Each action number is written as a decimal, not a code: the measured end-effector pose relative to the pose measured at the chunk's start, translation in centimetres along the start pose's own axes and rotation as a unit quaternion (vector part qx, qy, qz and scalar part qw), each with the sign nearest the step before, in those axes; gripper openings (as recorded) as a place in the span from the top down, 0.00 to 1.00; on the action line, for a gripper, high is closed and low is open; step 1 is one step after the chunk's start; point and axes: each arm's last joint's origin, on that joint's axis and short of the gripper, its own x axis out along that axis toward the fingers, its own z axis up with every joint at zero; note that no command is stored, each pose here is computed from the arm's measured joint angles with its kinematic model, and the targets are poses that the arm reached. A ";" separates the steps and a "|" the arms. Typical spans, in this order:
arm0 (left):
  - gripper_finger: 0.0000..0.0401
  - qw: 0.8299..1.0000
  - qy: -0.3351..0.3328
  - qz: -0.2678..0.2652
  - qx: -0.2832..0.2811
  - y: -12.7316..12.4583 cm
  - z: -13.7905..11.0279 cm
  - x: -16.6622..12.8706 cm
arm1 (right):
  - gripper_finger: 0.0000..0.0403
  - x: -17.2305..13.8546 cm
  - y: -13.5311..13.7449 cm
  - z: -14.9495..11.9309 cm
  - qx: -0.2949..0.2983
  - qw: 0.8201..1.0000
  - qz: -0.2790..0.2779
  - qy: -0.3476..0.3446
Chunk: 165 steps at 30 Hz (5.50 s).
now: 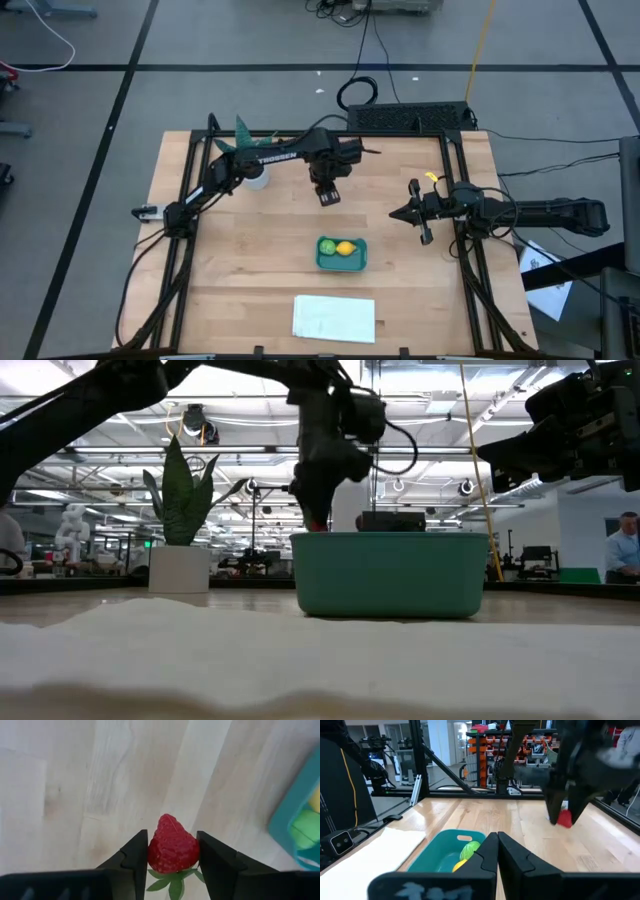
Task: Pick and placing Produce into tupperware
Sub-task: Put the strawberry into the blue bin
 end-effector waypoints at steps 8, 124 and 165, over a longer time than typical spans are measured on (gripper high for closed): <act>0.67 1.000 -0.023 -0.007 0.005 0.1 -1.1 -3.3 | 1.00 0.0 0.0 0.0 0.000 1.000 0.000 0.000; 0.66 0.817 -0.087 -0.196 0.536 -15.5 -0.6 4.0 | 1.00 0.0 0.0 -0.1 0.009 1.000 0.000 0.007; 0.66 0.800 -0.055 -0.178 0.571 -15.1 -1.4 9.7 | 1.00 0.0 0.0 -0.1 0.007 1.000 0.000 0.007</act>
